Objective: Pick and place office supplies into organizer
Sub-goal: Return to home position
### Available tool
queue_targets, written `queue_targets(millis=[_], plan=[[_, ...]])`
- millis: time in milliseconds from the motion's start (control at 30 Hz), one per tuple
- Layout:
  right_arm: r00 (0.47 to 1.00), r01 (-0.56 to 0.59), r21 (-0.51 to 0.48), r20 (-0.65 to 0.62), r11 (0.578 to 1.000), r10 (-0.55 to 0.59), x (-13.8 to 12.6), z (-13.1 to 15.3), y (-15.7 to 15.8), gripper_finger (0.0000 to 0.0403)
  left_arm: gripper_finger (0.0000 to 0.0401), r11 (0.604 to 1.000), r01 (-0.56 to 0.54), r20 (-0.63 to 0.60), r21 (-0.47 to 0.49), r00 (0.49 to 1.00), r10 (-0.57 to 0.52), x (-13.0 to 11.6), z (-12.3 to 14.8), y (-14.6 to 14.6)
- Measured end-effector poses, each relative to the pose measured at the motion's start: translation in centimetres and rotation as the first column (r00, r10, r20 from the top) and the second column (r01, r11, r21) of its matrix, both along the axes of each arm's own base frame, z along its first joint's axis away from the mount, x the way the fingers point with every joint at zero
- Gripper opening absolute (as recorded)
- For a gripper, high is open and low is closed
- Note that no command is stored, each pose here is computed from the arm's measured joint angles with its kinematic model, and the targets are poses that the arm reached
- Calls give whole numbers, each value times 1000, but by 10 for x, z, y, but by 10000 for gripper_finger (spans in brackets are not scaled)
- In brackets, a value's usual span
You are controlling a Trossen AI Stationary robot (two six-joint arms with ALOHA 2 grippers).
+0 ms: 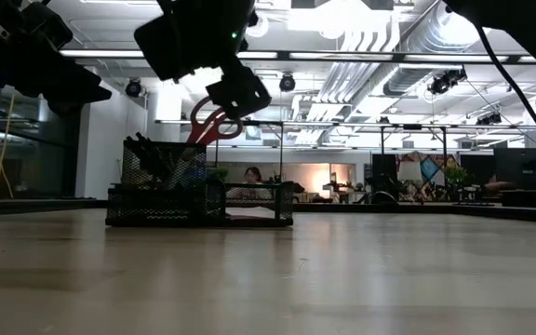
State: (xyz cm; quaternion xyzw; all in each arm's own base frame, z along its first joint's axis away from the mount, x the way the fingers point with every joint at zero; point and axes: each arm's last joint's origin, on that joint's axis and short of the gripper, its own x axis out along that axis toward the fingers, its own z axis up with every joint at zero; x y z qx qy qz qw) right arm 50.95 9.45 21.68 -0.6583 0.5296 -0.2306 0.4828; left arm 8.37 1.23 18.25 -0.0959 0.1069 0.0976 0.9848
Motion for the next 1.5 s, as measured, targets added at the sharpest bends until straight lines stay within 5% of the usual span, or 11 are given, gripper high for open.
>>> queue_targets(millis=[200,300,433,533,767,967,1100,1200,1500], plan=[[975,-7,72,222,997,-9,-8,0,29,272,145,1000,0,2,0,1000,0,0,0,0],[916,-48,314,392,948,-83,-15,1,41,271,145,1000,0,2,0,1000,0,0,0,0],[903,-94,776,330,624,-274,-18,-2,46,271,145,1000,0,-3,-4,1000,0,0,0,0],[887,-128,886,304,445,-349,-10,-8,46,271,145,1000,2,-7,-5,1000,-2,0,-1,0],[900,-325,944,325,50,-291,11,-53,56,271,145,999,13,-45,-33,999,-14,-1,-5,-1],[821,-563,787,498,-253,-278,13,-89,65,271,145,998,4,-66,-62,998,-8,-2,-7,-1],[798,-598,743,517,-299,-311,-5,-106,58,271,145,998,3,-67,-62,998,-8,-2,-7,-1],[729,-683,660,586,-315,-353,-26,-101,48,271,145,998,3,-66,-62,998,-7,-2,-7,-1],[607,-795,515,669,-321,-430,-112,-89,9,271,145,999,3,-76,43,997,0,-2,-6,0]])
